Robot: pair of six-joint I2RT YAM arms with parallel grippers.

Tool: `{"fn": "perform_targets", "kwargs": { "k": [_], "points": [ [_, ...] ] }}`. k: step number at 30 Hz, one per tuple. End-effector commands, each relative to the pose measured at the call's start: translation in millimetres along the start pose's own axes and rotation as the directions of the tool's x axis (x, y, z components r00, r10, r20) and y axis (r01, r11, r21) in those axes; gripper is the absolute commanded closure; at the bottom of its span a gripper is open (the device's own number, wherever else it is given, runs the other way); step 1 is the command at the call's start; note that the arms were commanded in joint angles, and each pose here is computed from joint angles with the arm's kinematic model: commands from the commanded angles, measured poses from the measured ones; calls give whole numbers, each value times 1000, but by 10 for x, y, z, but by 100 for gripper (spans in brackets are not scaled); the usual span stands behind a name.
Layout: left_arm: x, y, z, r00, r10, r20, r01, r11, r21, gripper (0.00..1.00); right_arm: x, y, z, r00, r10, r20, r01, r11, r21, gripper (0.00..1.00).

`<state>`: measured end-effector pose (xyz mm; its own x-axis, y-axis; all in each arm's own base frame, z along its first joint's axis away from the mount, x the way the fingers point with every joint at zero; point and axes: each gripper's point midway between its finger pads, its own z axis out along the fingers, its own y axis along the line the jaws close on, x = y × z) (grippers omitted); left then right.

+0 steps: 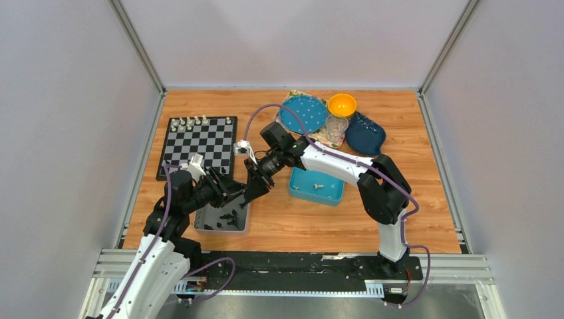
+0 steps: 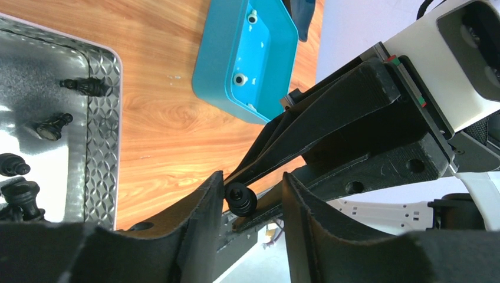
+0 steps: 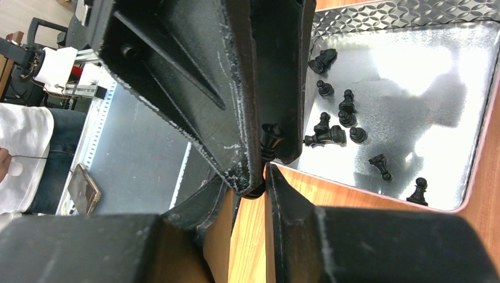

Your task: Set up the chess pieces on the board

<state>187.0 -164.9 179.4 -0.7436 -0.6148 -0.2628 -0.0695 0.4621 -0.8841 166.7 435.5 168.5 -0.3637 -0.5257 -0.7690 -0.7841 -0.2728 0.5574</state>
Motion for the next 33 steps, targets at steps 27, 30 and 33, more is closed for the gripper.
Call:
{"fn": "perform_targets", "kwargs": {
  "k": [27,30,33],
  "points": [
    [-242,-80,-259,985,173,9,-169,970,-173,94,-219,58,-250,997,-81,-1,80,993,87,36],
    [-425,-54,-394,966,253,54,-228,932,-282,95,-219,51,-365,997,-80,-14,81,991,111,28],
    [-669,-49,-564,931,350,104,-282,871,-402,95,-238,35,-484,995,-102,-22,104,985,134,27]
  ]
}}
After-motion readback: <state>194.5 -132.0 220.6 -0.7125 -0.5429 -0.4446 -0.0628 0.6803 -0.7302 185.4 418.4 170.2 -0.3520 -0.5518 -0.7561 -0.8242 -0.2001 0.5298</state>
